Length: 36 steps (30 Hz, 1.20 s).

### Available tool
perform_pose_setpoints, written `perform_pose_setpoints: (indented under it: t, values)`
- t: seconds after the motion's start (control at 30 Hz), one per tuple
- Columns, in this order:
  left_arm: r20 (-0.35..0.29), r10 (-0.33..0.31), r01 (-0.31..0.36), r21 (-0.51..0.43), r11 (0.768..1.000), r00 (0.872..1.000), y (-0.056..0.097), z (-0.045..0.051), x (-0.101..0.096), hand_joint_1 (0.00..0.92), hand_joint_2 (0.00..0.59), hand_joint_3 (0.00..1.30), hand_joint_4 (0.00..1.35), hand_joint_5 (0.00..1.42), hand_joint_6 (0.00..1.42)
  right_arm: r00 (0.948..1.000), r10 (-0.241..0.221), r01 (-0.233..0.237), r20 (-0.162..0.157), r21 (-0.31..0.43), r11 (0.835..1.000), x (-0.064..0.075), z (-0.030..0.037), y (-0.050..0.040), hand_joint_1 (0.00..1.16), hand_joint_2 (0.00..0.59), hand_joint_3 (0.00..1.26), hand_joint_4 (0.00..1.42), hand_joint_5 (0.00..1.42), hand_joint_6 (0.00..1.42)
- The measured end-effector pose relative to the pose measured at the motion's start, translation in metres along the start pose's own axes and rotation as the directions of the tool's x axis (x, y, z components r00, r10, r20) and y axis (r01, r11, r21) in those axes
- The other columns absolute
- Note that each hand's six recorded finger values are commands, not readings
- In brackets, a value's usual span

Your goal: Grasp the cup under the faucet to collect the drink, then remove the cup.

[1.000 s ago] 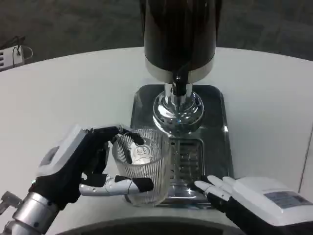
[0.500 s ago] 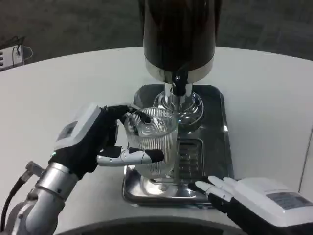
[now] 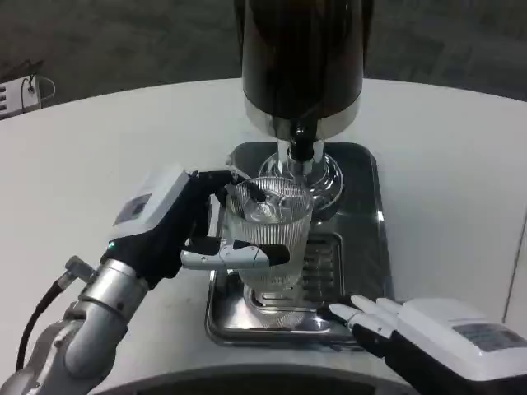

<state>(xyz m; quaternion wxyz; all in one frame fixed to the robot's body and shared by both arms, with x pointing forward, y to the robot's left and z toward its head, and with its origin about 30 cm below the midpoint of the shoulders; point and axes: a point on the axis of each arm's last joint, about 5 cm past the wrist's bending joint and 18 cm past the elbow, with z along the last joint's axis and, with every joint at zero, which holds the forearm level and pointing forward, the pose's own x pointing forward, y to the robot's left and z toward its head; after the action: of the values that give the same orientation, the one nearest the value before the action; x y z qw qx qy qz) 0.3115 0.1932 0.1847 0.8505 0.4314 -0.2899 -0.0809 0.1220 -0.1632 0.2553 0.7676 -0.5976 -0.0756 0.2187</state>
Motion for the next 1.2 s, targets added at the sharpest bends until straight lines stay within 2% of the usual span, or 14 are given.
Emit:
perform_pose_setpoints:
  t: [0.33, 0.53, 0.67, 0.77, 0.93, 1.1, 1.2]
  values:
    - [0.022, -0.023, 0.021, 0.057, 0.998, 0.999, -0.001, 0.008, 0.006, 0.481, 0.0, 0.85, 0.93, 1.18, 1.42, 1.0, 0.0, 0.0, -0.003, 0.017, 1.0, -0.002, -0.0024, 0.0014, 0.47, 0.498, 0.07, 0.0, 0.0, 0.0]
    - [0.0, -0.02, 0.02, 0.081, 0.996, 1.0, 0.003, 0.0109, 0.009, 0.425, 0.0, 0.78, 0.83, 1.1, 1.41, 1.0, 0.002, -0.002, -0.002, 0.029, 1.0, -0.003, -0.0028, 0.0026, 0.47, 0.498, 0.07, 0.0, 0.0, 0.0]
    - [-0.016, -0.038, 0.039, 0.098, 0.994, 0.999, 0.005, 0.0125, 0.011, 0.363, 0.006, 0.72, 0.77, 1.05, 1.4, 1.0, 0.001, -0.001, 0.003, 0.037, 0.999, -0.003, -0.0031, 0.0029, 0.47, 0.498, 0.07, 0.0, 0.0, 0.0]
    - [-0.029, -0.065, 0.068, 0.111, 0.991, 0.997, 0.005, 0.013, 0.011, 0.258, 0.038, 0.67, 0.71, 1.02, 1.38, 1.0, 0.0, 0.0, 0.0, 0.04, 0.999, -0.003, -0.0035, 0.0028, 0.47, 0.498, 0.07, 0.0, 0.0, 0.0]
    - [-0.038, -0.102, 0.106, 0.123, 0.987, 0.994, 0.006, 0.0143, 0.013, 0.183, 0.036, 0.56, 0.6, 0.89, 1.28, 1.0, -0.001, 0.001, 0.004, 0.051, 0.999, -0.004, -0.0046, 0.0028, 0.47, 0.498, 0.07, 0.0, 0.0, 0.0]
    - [-0.029, -0.116, 0.119, 0.132, 0.984, 0.993, 0.008, 0.017, 0.017, 0.158, 0.032, 0.47, 0.47, 0.73, 1.17, 0.9999, 0.001, -0.001, 0.01, 0.062, 0.998, -0.004, -0.0054, 0.0028, 0.47, 0.498, 0.07, 0.0, 0.0, 0.0]
    - [-0.028, -0.117, 0.119, 0.135, 0.984, 0.993, 0.009, 0.018, 0.019, 0.15, 0.033, 0.44, 0.42, 0.68, 1.14, 1.0, 0.002, -0.003, 0.007, 0.066, 0.998, -0.005, -0.0061, 0.0026, 0.47, 0.498, 0.07, 0.0, 0.0, 0.0]
